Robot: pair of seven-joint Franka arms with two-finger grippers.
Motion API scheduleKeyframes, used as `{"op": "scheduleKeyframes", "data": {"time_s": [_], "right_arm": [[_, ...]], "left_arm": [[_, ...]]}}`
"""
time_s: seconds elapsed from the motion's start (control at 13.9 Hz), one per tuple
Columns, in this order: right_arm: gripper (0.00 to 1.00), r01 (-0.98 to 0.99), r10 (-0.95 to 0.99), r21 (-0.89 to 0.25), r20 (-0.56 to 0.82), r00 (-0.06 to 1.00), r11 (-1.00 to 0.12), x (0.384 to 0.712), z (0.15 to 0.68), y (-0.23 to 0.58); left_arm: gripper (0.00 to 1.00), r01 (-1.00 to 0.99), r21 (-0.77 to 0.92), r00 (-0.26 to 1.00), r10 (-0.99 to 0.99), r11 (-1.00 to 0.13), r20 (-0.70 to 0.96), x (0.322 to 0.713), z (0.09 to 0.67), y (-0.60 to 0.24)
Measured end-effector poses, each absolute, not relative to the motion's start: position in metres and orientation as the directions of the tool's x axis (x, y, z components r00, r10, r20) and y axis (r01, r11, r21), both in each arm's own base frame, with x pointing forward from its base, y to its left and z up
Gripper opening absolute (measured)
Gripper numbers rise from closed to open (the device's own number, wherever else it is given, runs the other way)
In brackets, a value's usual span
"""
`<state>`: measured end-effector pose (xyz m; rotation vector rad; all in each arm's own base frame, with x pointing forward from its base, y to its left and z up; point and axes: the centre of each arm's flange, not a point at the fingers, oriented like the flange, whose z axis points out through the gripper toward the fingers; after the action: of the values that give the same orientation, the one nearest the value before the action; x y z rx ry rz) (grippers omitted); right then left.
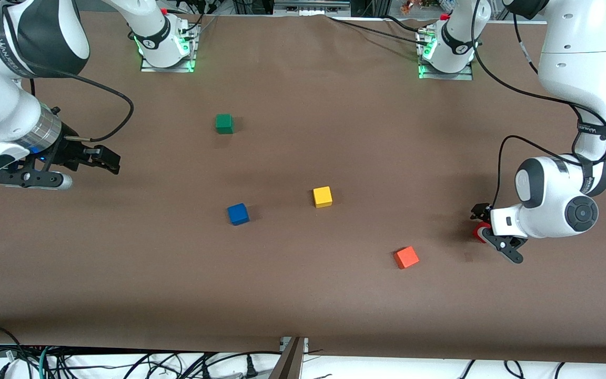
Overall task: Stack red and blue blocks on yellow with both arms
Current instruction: 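Close the left gripper on the red cube and lift it, then carry the red cube with the left gripper over the yellow cube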
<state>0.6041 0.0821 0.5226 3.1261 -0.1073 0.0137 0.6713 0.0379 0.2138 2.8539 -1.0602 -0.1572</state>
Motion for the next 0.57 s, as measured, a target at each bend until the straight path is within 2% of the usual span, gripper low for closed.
{"op": "scheduleKeyframes", "data": {"time_s": [0.36,0.5,0.57], "right_arm": [[1.0,-0.069,-0.068,0.013,0.009,0.998,-0.998,0.604,0.523,0.082],[1.0,-0.068,-0.068,0.013,0.009,0.998,-0.998,0.604,0.523,0.082],[1.0,-0.068,-0.068,0.013,0.009,0.998,-0.998,0.604,0.523,0.082]], "left_arm": [[1.0,-0.659,0.107,0.744,-0.666,-0.744,-0.051,0.66,0.196,0.047],[0.96,-0.662,0.108,0.742,-0.669,-0.742,-0.049,0.66,0.196,0.046],[0.88,-0.661,0.108,0.742,-0.668,-0.742,-0.05,0.659,0.196,0.046]]}}
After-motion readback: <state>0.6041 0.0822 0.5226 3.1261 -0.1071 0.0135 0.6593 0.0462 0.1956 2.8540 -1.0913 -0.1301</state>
